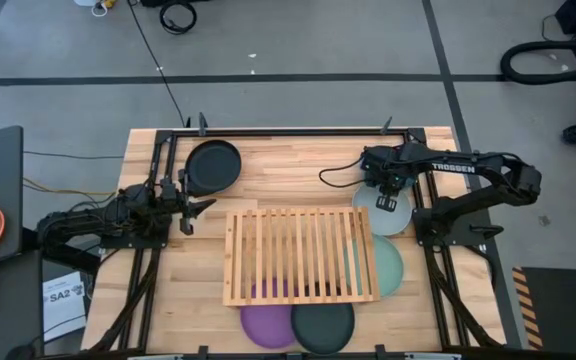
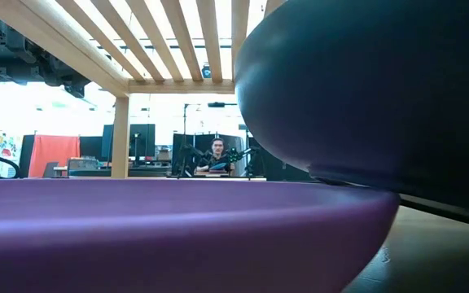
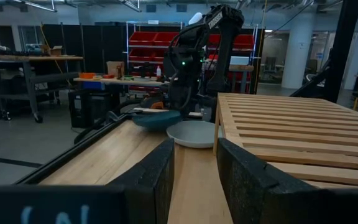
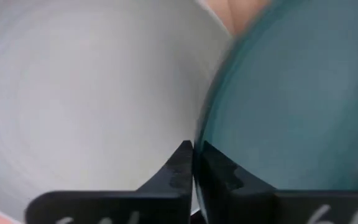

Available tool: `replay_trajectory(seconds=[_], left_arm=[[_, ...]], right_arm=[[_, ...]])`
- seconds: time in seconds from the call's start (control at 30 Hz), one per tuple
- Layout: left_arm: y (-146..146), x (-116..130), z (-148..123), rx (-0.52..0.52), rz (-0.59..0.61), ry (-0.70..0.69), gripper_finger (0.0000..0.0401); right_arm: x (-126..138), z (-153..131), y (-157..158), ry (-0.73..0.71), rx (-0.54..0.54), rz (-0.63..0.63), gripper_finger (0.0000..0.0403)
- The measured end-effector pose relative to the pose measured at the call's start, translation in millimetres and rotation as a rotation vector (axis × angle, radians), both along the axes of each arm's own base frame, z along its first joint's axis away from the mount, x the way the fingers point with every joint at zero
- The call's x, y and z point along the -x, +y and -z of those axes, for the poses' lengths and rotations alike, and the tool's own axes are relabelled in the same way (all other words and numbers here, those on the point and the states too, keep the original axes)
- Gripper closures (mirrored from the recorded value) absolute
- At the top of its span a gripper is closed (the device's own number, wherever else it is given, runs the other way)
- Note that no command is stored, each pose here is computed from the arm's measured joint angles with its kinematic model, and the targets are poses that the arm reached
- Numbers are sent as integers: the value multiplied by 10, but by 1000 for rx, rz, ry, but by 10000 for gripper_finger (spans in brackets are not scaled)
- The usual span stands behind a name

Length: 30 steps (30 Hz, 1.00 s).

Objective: Place and stack plates onto a shelf
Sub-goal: Put the dark green plate on the shelf

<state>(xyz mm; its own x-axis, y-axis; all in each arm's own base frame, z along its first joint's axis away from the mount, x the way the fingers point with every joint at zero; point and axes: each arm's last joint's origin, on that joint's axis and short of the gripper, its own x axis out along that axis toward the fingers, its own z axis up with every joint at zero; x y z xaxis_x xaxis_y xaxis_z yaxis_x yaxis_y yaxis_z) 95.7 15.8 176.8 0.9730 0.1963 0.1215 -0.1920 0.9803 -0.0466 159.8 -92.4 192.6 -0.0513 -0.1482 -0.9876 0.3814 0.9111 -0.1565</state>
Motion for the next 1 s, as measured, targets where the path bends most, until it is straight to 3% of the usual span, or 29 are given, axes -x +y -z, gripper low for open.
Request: replay_trajectory(seconds=[0.77, 1.0], left_arm=[[0, 0, 0, 0, 0, 0, 276], [0, 0, -1, 0, 0, 0, 276]], right_arm=[[1, -7, -3, 4, 8, 9, 390], [-76, -252, -56, -17, 58, 4, 390]])
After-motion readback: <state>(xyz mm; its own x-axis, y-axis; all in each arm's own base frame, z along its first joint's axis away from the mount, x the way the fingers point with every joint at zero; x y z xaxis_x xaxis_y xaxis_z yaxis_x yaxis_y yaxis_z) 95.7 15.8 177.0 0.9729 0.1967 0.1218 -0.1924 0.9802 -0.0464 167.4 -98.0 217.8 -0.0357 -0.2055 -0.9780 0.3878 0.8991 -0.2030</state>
